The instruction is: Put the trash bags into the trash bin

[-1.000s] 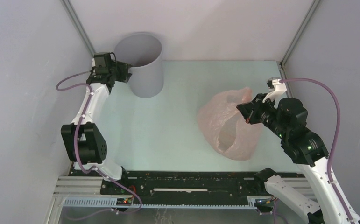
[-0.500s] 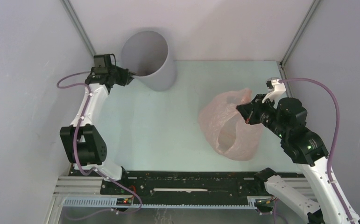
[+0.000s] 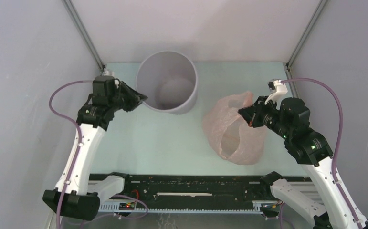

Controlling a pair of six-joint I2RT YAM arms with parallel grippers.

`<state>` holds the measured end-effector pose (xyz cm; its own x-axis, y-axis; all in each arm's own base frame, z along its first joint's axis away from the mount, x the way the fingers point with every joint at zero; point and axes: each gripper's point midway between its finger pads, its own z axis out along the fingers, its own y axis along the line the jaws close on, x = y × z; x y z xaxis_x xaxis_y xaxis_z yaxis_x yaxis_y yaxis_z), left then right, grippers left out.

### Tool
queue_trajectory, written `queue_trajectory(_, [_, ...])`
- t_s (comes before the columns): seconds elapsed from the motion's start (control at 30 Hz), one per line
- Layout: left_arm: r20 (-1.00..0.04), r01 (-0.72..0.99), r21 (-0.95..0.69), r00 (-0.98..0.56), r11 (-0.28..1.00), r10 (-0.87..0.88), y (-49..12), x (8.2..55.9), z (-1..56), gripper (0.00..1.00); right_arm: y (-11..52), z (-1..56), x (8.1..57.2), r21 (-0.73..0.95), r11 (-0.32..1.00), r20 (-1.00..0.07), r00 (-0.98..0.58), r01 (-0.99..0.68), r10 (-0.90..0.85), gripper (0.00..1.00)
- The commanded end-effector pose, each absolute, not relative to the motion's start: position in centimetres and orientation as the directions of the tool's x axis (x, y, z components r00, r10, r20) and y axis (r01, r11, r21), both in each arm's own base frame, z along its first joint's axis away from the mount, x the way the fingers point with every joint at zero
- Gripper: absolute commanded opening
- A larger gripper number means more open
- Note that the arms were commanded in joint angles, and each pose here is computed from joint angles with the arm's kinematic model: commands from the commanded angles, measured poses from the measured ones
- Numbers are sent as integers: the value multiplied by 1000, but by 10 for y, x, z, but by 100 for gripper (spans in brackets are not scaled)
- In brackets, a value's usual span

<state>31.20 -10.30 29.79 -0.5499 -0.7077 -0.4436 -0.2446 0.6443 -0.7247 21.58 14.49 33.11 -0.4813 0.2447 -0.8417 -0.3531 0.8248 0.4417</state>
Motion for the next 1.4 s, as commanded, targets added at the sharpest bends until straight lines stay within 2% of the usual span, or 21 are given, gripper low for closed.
queue_trajectory(0.0, [-461, -176, -722, -598, 669, -655, -123, 282, 291, 12, 145, 357, 213, 459, 801, -857, -428, -385, 286, 0])
queue_trajectory(0.27, [-466, -146, -715, -630, 684, -621, -137, 265, 292, 14, 131, 392, 203, 452, 808, -878, -348, -378, 328, 0])
queue_trajectory(0.57, [-439, -117, -713, -695, 692, -570, -155, 253, 288, 14, 104, 479, 181, 408, 815, -911, -123, -411, 394, 0])
queue_trajectory(0.7, [-489, -88, -668, -697, 739, -525, -160, 248, 292, 14, 98, 517, 171, 376, 813, -914, -35, -445, 403, 0])
queue_trajectory(0.93, [-476, -57, -663, -737, 747, -479, -178, 235, 287, 16, 94, 563, 160, 260, 821, -919, 130, -509, 372, 0])
queue_trajectory(1.07, [-424, -48, -684, -785, 728, -451, -189, 224, 283, 20, 112, 604, 146, 226, 744, -893, 170, -629, 416, 0])
queue_trajectory(1.23, [-400, -42, -704, -802, 709, -444, -195, 215, 292, 23, 149, 656, 134, 226, 548, -842, 120, -806, 525, 0])
queue_trajectory(1.37, [-386, -45, -724, -801, 688, -458, -200, 213, 298, 25, 160, 690, 125, 225, 433, -790, 96, -873, 606, 0])
